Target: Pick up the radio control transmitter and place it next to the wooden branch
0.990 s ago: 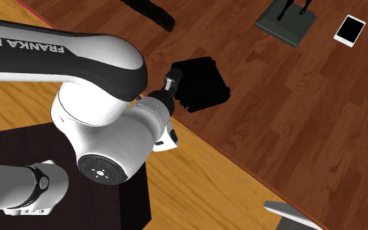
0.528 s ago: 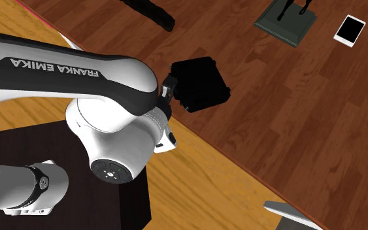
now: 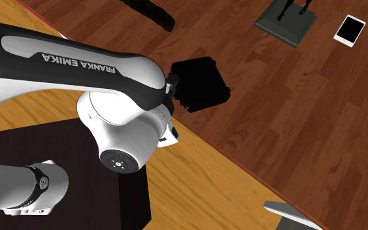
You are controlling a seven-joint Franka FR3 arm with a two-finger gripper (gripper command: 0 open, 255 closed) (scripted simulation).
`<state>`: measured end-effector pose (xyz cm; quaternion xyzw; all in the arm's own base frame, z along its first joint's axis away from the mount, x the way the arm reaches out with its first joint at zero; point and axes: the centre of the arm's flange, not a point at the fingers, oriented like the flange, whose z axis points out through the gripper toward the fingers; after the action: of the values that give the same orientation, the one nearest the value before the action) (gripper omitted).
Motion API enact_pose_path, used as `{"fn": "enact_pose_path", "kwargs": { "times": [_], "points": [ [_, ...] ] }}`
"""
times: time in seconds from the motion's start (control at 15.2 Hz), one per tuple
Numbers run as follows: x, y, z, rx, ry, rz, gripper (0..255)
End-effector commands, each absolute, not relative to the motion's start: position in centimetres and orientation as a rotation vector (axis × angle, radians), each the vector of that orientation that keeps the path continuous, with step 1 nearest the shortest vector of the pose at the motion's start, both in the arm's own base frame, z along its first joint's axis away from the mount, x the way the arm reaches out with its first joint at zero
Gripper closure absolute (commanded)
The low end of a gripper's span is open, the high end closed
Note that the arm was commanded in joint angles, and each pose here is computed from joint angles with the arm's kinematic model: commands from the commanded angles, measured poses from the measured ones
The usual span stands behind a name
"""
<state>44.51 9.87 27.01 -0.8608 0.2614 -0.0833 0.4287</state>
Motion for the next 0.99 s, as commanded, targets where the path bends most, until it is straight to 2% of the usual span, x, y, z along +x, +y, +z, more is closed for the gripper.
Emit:
{"fn": "enact_pose_path", "kwargs": {
  "times": [0.0,0.13,0.2,0.92],
  "points": [
    [44.5,9.9,27.0,-2.149,0.653,-0.208,0],
    [44.5,9.9,27.0,-2.149,0.653,-0.208,0],
    [44.5,9.9,27.0,-2.149,0.653,-0.208,255],
    [44.5,9.9,28.1,-2.149,0.653,-0.208,255]
  ]
}}
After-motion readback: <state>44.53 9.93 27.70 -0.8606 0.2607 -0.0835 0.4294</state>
